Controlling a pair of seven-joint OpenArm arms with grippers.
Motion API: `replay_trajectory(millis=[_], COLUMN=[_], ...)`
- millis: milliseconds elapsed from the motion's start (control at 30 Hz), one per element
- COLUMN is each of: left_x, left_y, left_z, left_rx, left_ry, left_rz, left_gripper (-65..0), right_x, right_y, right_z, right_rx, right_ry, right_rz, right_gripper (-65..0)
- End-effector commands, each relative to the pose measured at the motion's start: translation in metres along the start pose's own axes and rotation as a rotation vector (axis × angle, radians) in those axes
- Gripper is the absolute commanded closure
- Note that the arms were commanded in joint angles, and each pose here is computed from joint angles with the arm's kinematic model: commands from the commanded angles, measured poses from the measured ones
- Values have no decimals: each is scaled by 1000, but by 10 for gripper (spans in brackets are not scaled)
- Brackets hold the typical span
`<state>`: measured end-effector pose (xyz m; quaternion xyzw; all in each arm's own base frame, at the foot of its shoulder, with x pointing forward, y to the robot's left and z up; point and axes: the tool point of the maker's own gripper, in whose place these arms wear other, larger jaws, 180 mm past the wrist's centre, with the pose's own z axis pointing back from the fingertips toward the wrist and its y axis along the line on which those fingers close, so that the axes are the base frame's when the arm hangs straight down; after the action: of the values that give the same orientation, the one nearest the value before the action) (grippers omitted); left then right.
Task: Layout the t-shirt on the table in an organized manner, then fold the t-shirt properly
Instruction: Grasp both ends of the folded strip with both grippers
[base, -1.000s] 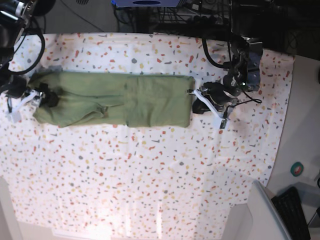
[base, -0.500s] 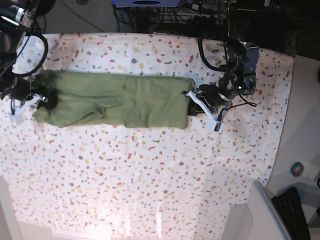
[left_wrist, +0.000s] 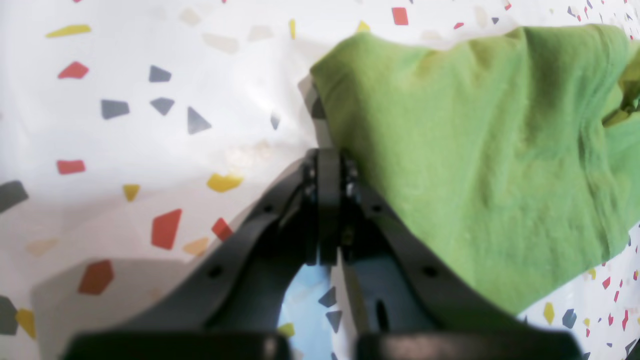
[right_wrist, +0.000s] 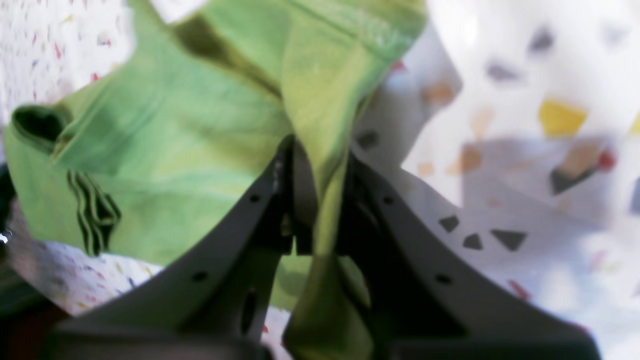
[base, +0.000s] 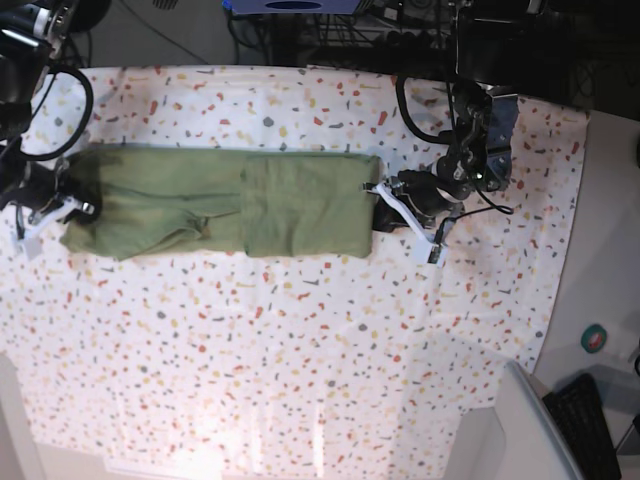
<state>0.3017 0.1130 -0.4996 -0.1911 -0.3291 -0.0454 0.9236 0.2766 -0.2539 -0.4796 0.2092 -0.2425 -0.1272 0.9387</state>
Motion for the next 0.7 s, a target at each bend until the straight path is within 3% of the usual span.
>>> replay_trajectory(millis=[0,333,667], left_x=[-7,6,8], left_y=[2,-16,-34], left_z=[-1,-10,-17], left_rx=[23,-10,-40], left_ry=[51,22,14], left_rz=[-26,-13,4], left_gripper=[0,0,0], right_x=[26,38,26], right_y=[5,58,135], right_z=[10,32,37], right_rx=[-15,-122,-61], right_ry=[-56,-120,-143], right_rz=[43,142,225], right_gripper=[0,0,0])
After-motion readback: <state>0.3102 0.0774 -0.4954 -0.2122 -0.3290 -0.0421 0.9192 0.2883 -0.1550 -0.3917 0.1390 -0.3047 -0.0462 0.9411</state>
